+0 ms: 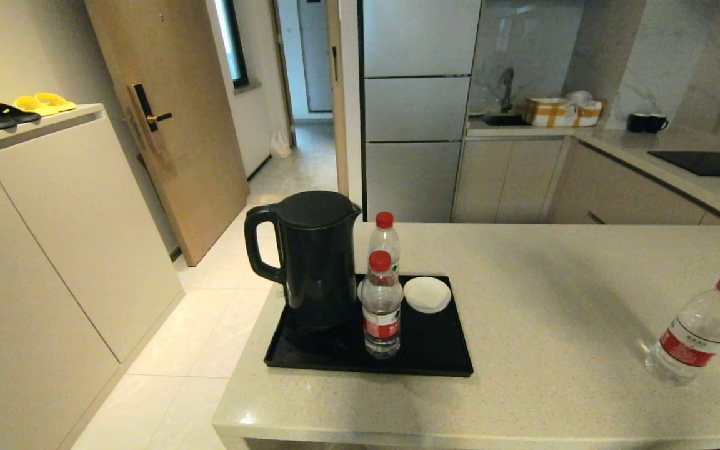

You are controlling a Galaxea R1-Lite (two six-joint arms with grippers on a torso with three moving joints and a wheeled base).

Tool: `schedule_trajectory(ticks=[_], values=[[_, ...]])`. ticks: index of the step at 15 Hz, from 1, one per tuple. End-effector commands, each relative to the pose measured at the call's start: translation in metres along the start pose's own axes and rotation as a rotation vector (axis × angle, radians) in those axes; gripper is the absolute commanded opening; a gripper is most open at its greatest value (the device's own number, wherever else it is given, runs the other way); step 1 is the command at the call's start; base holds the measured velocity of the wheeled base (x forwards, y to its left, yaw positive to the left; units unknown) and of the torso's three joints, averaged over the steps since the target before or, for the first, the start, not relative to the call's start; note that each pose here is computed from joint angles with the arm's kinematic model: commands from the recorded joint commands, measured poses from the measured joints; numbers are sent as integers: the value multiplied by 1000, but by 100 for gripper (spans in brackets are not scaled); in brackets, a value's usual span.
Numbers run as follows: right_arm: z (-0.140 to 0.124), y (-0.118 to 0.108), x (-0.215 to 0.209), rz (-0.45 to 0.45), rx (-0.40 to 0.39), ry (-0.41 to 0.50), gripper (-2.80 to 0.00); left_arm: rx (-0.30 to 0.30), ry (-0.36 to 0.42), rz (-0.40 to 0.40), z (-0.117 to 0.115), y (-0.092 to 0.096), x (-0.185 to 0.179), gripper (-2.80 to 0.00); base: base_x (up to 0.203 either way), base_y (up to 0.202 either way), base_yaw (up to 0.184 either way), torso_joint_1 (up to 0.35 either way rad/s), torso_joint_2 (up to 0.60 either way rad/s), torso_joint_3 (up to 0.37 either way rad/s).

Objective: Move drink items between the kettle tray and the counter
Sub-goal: Return the bottled water to its original position

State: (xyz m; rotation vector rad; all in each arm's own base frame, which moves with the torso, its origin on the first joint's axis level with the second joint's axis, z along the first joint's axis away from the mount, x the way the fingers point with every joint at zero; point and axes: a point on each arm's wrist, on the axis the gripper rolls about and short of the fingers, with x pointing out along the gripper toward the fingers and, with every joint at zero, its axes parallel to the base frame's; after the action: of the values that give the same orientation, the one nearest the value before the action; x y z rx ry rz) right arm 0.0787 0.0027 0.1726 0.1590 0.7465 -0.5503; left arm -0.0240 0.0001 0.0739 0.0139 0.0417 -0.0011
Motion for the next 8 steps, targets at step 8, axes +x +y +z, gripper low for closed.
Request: schedule_trajectory(ticks=[8], values=[[26, 8, 48, -107, 14, -21, 0, 0, 1, 1, 0, 0, 0, -280, 0, 0, 0, 0, 0, 0]])
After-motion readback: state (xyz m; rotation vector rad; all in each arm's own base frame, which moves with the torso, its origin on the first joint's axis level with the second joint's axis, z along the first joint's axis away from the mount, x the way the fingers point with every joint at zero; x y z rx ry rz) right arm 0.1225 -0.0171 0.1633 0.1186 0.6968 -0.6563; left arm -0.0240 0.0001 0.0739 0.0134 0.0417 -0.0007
